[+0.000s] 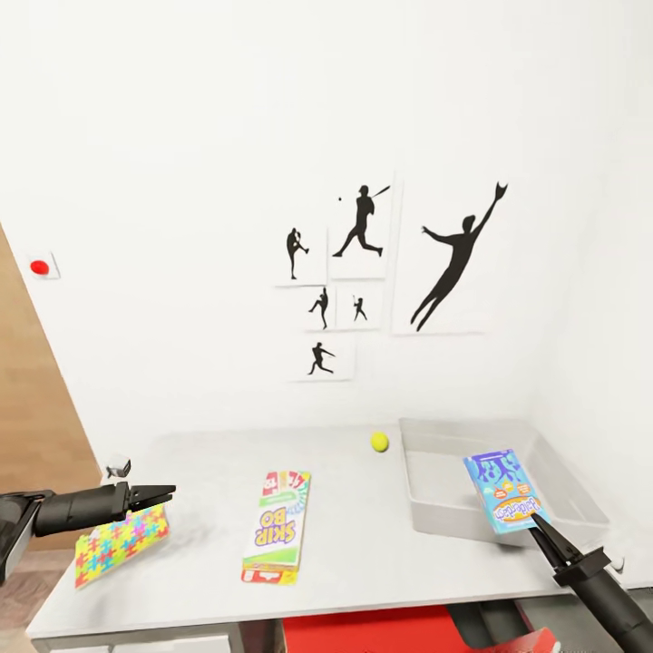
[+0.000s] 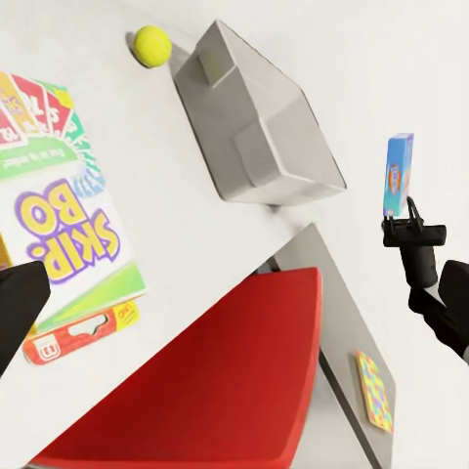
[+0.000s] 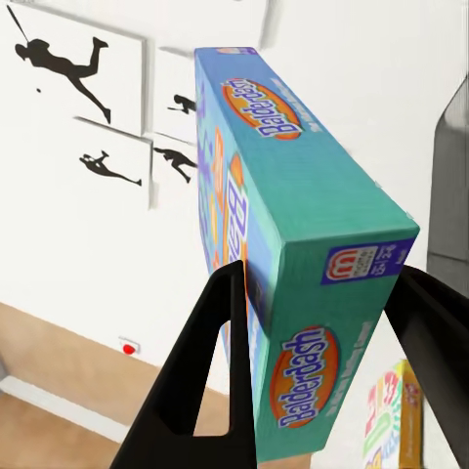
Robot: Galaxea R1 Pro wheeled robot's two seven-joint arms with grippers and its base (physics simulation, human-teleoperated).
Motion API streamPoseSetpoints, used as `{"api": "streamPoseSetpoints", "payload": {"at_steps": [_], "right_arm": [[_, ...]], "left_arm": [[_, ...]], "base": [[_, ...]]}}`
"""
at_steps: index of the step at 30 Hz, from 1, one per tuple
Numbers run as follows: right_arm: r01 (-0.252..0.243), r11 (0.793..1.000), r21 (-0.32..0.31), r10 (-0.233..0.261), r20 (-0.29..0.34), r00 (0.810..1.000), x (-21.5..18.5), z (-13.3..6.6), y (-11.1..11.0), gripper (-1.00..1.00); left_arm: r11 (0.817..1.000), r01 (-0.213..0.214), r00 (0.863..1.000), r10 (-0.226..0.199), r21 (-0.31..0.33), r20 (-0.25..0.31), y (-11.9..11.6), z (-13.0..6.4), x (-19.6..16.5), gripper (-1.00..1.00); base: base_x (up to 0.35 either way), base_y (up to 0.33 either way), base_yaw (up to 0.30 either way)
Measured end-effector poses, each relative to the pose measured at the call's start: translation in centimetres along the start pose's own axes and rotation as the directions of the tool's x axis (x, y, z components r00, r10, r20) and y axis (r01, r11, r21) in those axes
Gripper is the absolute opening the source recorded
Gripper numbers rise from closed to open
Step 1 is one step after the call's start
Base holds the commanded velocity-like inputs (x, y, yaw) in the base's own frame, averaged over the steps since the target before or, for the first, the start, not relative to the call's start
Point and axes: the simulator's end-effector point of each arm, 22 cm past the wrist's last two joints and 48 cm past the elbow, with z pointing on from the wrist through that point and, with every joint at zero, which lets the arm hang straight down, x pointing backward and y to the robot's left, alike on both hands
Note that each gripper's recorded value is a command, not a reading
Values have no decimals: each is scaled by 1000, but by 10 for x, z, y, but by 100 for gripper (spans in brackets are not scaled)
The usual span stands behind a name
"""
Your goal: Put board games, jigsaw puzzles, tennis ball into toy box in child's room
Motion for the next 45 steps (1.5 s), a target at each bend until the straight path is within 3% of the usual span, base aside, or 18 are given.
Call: {"api": "streamPoseSetpoints", "payload": {"at_steps": [28, 45], "right_arm": [[-27, 999, 46, 27, -4, 1000, 6, -5, -22, -100], [-28, 998, 50, 28, -4, 1000, 6, -5, -24, -100]], "left_arm": [[999, 40, 999, -40, -10, -20, 18, 7, 10, 100], [999, 43, 999, -43, -13, -22, 20, 6, 11, 100]], "base": [[43, -27, -66], [30, -6, -1]]}}
